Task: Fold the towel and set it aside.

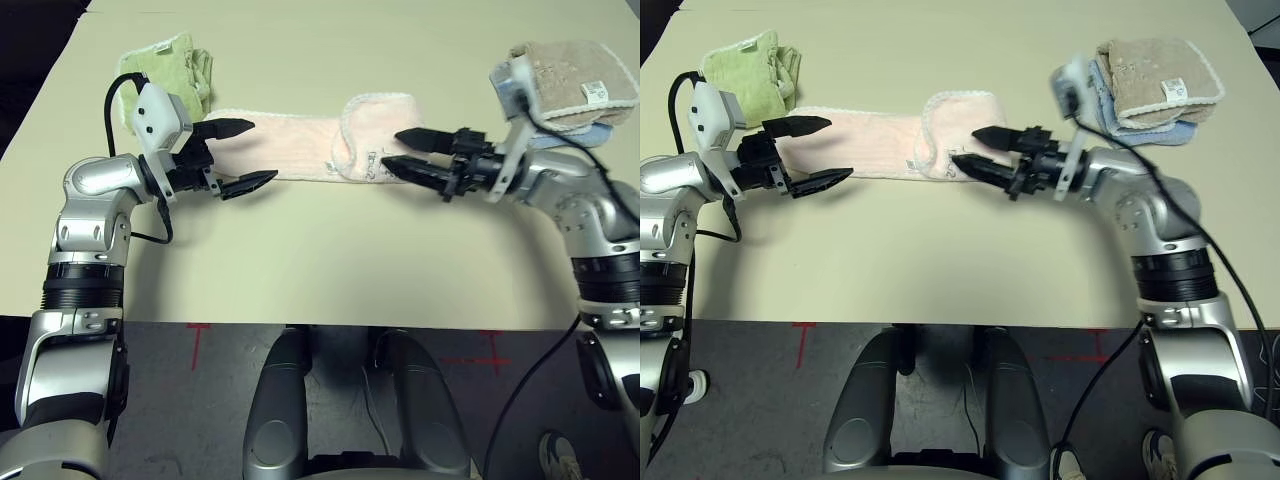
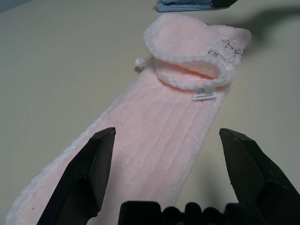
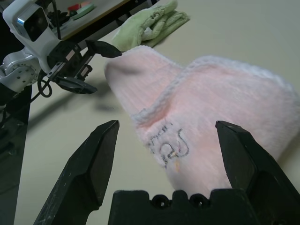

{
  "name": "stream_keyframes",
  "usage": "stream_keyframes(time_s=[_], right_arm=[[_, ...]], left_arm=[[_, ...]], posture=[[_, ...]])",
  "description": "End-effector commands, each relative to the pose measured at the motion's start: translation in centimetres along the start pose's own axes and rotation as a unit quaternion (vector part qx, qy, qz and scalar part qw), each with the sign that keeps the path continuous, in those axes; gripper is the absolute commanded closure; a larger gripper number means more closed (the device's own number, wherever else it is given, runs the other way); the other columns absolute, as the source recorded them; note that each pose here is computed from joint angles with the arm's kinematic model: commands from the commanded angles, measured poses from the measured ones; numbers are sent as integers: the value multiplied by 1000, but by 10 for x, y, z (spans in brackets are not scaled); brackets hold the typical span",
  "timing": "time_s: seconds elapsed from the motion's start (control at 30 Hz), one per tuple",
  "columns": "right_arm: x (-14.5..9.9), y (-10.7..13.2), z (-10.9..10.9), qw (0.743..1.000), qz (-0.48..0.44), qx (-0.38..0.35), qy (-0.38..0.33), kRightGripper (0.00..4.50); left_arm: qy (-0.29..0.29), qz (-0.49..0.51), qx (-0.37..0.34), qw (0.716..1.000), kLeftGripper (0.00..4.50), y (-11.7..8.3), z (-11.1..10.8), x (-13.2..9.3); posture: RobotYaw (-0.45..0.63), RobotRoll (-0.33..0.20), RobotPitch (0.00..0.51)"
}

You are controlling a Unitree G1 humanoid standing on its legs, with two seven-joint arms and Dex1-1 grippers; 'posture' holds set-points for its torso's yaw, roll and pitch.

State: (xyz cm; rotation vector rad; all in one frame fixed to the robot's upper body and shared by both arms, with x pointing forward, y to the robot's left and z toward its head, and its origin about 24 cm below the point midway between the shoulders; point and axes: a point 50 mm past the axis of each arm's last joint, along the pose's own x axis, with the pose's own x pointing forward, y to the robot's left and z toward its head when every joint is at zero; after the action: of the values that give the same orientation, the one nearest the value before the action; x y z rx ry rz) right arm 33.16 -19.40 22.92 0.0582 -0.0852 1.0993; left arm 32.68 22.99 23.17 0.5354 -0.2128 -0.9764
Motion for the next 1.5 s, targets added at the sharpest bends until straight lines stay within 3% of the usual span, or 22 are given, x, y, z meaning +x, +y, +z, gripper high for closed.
stream_keyframes(time_s=[0.03,0.1,0.27,0.37,0.6,0.9,1.1,1.27,1.5], right_arm=[[-16,-12,-3,997,0,-70,-29,43],[-21,-16,-13,992,33,-120,0,43],[-20,-24,-28,984,82,-157,26,43],[-23,-29,-30,980,92,-175,35,43],[-30,-31,-34,966,130,-213,66,43],[-22,-30,-36,963,140,-220,66,43],[-22,-28,-37,962,143,-224,66,43],[-25,-30,-38,963,129,-225,69,43],[-25,-29,-38,964,123,-226,66,43]], left_arm=[[6,-8,-2,1000,0,-3,-4,2],[7,11,-19,1000,0,-2,-8,0],[40,54,-18,998,0,-1,-16,-11],[56,87,-8,995,0,2,-18,-16],[74,164,-57,982,0,10,-14,-35],[140,82,-187,969,0,7,1,-57],[161,65,-320,931,0,3,-2,-67],[149,39,-381,912,0,-4,0,-59],[135,78,-444,882,0,3,-7,-47]], posture=[[-16,0,296],[-14,0,298],[28,0,299],[54,0,298],[108,0,305],[120,0,306],[95,0,303],[92,0,304],[83,0,307]])
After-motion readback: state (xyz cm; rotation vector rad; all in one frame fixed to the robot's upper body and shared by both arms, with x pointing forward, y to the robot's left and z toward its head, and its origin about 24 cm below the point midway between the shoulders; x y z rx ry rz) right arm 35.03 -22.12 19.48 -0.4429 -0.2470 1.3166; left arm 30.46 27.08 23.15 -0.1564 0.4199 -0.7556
